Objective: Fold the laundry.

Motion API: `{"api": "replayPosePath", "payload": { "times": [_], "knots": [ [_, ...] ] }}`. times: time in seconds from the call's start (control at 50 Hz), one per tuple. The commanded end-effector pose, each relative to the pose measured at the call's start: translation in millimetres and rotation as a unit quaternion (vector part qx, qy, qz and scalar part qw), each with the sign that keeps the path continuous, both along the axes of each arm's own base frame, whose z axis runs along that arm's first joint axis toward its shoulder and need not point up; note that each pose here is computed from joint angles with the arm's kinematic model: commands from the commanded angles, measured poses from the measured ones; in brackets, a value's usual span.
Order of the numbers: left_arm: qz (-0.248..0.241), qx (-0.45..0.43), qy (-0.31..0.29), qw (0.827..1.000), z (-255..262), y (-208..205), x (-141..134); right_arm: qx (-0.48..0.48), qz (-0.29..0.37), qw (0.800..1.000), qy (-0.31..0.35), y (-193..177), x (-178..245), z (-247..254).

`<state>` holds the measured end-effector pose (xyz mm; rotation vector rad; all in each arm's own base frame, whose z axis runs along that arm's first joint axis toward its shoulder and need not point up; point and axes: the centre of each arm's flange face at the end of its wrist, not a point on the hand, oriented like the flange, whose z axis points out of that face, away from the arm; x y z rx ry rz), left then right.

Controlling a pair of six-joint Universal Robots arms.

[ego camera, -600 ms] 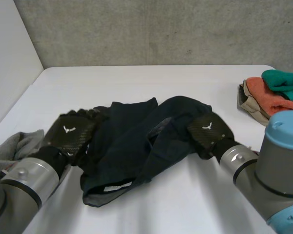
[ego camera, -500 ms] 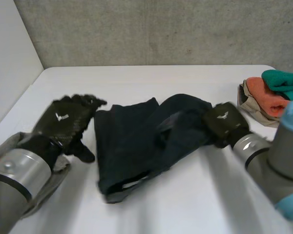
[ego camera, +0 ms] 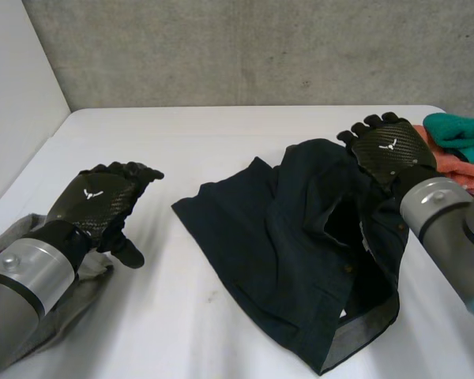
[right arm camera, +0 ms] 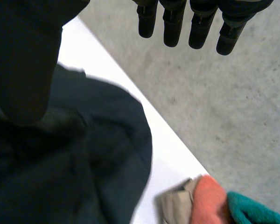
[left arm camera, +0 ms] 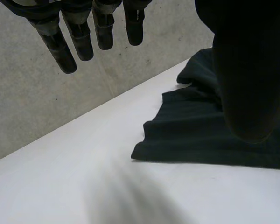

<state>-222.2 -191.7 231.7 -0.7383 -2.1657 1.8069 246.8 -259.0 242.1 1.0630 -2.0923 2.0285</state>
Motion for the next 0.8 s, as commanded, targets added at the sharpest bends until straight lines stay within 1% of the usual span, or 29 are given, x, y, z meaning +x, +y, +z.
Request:
{"api": "replayPosePath", "payload": {
  "times": [0.02, 0.04, 0.06, 0.12, 0.14, 0.2, 0.3, 0.4, 0.46, 0.58, 0.8],
  "knots": [
    [0.004, -0.006, 0.003, 1.0, 0.1, -4.2, 0.8, 0.116, 0.008, 0.991, -0.067, 68.2, 1.5, -7.3],
    [0.004, -0.008, 0.004, 1.0, 0.3, -4.8, 1.0, 0.135, 0.007, 0.988, -0.07, 76.0, 1.5, -12.3],
    [0.004, -0.009, 0.004, 1.0, 0.6, -5.0, 0.8, 0.171, 0.005, 0.982, -0.078, 91.5, 1.5, -22.1],
    [0.003, -0.011, 0.006, 1.0, 0.9, -5.4, 0.5, 0.218, -0.001, 0.972, -0.084, 114.2, 0.0, -37.0],
    [0.001, -0.011, 0.007, 1.0, 0.7, -4.7, -0.2, 0.237, -0.002, 0.967, -0.087, 127.6, -0.5, -45.0],
    [-0.001, -0.013, 0.008, 1.0, 1.0, -4.5, -1.0, 0.255, -0.004, 0.963, -0.089, 147.5, -2.1, -59.0],
    [-0.005, -0.016, 0.009, 1.0, 1.0, -3.9, -3.3, 0.248, 0.005, 0.965, -0.087, 165.4, -2.4, -72.9],
    [-0.007, -0.016, 0.008, 1.0, -0.3, -3.3, -4.7, 0.223, 0.002, 0.971, -0.091, 164.3, 2.6, -83.7],
    [-0.009, -0.015, 0.008, 1.0, -0.7, -2.0, -5.5, 0.21, -0.009, 0.974, -0.082, 157.1, 5.6, -93.0],
    [-0.014, -0.014, 0.007, 1.0, -3.3, 1.3, -7.6, 0.186, -0.01, 0.98, -0.076, 144.5, 15.6, -105.9],
    [-0.007, -0.018, 0.008, 1.0, -3.4, -1.1, -6.2, 0.172, -0.004, 0.982, -0.074, 137.0, 22.8, -101.2]
  ]
}}
